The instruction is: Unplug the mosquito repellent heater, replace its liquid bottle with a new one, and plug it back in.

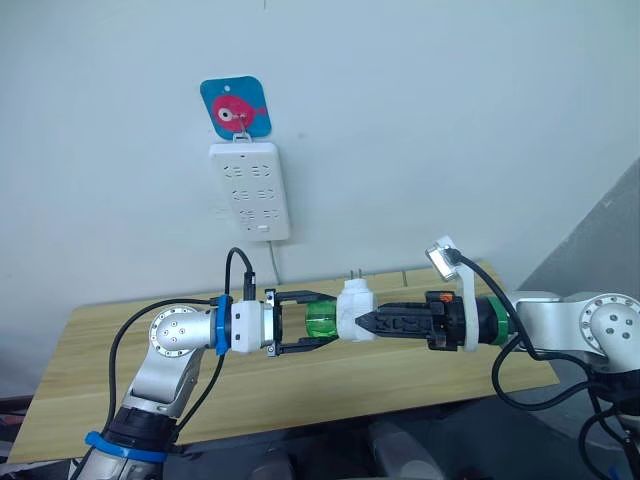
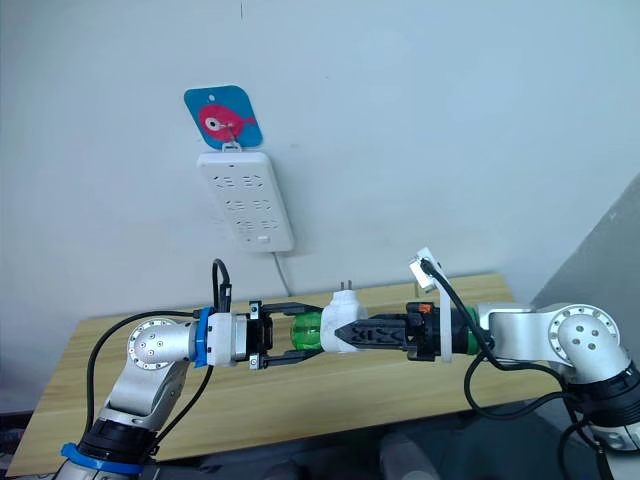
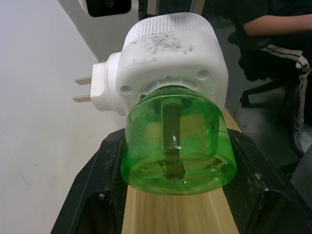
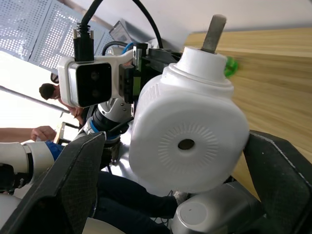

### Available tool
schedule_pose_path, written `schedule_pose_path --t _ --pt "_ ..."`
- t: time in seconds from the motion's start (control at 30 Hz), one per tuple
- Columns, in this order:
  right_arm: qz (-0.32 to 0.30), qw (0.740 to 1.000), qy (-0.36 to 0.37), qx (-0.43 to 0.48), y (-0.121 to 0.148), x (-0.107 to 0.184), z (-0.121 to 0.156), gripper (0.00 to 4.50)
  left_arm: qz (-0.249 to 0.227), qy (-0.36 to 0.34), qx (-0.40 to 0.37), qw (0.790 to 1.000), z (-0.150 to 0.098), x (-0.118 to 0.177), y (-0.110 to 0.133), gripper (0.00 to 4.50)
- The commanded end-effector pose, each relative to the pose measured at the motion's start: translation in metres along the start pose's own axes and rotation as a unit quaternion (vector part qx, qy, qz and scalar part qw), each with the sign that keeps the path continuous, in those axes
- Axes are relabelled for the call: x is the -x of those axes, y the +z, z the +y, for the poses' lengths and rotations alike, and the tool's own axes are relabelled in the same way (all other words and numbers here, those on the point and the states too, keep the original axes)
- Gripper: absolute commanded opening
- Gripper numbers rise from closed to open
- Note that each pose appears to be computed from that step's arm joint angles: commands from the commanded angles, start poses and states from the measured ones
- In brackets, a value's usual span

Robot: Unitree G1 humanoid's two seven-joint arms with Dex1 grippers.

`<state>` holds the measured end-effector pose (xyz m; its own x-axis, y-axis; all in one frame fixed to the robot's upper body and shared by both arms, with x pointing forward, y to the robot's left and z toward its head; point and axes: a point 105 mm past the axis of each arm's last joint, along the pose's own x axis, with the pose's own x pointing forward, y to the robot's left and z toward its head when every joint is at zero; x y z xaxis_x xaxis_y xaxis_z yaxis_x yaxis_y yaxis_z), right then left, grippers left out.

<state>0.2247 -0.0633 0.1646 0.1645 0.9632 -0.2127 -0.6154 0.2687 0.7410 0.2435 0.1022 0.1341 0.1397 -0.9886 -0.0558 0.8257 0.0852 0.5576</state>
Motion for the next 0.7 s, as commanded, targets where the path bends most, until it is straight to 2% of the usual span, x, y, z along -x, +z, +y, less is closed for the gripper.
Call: schedule_pose_path --t 0.03,0.27,0.37,0.47,0.6,0.7 --pt "-0.003 1.000 0.020 0.003 0.003 -0.005 0.008 4.50 -0.012 0.003 -0.025 1.000 0.003 -0.002 0.011 2.24" --pt "-0.003 0.999 0.032 -0.008 0.004 -0.012 0.008 4.50 -0.018 0.001 -0.027 0.999 0.004 -0.005 0.013 2.24" --pt "-0.004 0.999 0.039 -0.010 0.005 -0.013 0.009 3.96 -0.019 -0.003 -0.030 0.999 0.003 -0.006 0.013 2.24" --pt "0.000 0.999 0.046 -0.011 0.005 -0.014 0.010 3.05 -0.019 -0.001 -0.030 0.999 0.004 -0.006 0.013 2.24" --pt "0.003 0.999 0.052 -0.011 0.005 -0.015 0.011 3.06 -0.022 -0.001 -0.007 1.000 0.004 -0.006 0.015 2.24" --pt "0.008 0.998 0.055 -0.004 0.004 -0.015 0.013 3.06 -0.005 -0.033 0.085 0.996 0.000 -0.003 0.016 2.24"
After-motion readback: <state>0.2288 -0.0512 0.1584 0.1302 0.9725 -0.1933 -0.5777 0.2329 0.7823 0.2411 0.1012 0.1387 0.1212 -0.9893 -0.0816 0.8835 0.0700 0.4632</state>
